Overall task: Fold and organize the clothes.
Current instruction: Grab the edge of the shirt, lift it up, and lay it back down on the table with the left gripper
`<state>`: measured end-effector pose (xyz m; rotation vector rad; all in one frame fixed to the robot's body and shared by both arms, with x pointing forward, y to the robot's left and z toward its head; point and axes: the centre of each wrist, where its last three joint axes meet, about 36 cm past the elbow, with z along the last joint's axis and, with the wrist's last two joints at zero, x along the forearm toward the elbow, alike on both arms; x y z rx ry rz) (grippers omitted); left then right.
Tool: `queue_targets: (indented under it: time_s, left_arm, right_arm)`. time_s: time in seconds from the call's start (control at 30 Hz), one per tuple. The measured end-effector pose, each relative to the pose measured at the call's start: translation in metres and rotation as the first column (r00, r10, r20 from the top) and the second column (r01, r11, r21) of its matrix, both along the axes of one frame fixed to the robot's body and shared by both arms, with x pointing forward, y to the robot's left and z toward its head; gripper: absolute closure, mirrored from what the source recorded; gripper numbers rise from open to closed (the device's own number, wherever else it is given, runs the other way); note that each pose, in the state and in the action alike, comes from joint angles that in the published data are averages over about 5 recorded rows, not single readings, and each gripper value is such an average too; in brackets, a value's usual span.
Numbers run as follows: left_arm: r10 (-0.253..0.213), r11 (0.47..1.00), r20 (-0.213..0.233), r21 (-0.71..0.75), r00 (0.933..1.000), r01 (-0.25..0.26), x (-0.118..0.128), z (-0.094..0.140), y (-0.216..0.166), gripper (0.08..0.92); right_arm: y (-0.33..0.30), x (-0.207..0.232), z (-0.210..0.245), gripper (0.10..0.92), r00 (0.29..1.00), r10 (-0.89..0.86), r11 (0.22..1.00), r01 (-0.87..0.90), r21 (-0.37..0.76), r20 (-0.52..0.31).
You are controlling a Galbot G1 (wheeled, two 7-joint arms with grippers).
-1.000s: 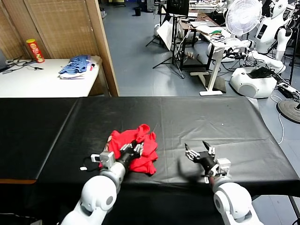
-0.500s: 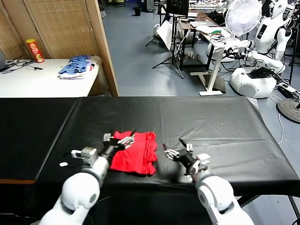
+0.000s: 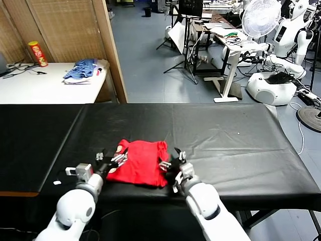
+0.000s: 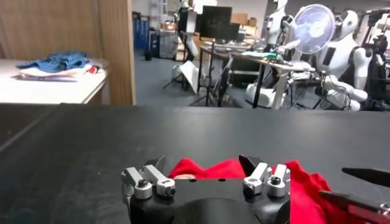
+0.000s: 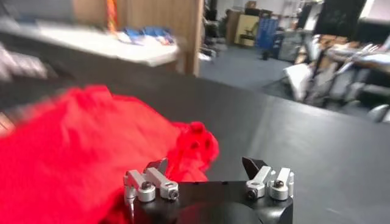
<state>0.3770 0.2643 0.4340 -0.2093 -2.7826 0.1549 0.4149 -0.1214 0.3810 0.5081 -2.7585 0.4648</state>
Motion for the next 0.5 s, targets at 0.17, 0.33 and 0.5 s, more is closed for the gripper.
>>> queue_targets:
  time_s: [0.17, 0.33, 0.5]
  left_arm:
    - [0.025, 0.998, -0.025, -0.064, 0.9994, -0.027, 0.003, -0.006, 0.011, 0.201]
    - [0.054, 0.985, -0.065, -0.163, 0.9964, -0.064, 0.005, -0.013, 0.024, 0.201]
    - [0.058, 0.956, -0.120, -0.279, 0.9911, -0.089, 0.008, -0.019, 0.035, 0.201]
  right_arm:
    - [0.001, -0.004, -0.002, 0.224, 0.999, -0.035, 0.998, 0.034, 0.045, 0.027]
    - [-0.011, -0.012, 0.019, 0.224, 0.998, -0.062, 0.974, 0.062, 0.218, -0.008]
    - [-0.027, -0.022, 0.044, 0.224, 0.998, -0.068, 0.936, 0.069, 0.345, -0.016]
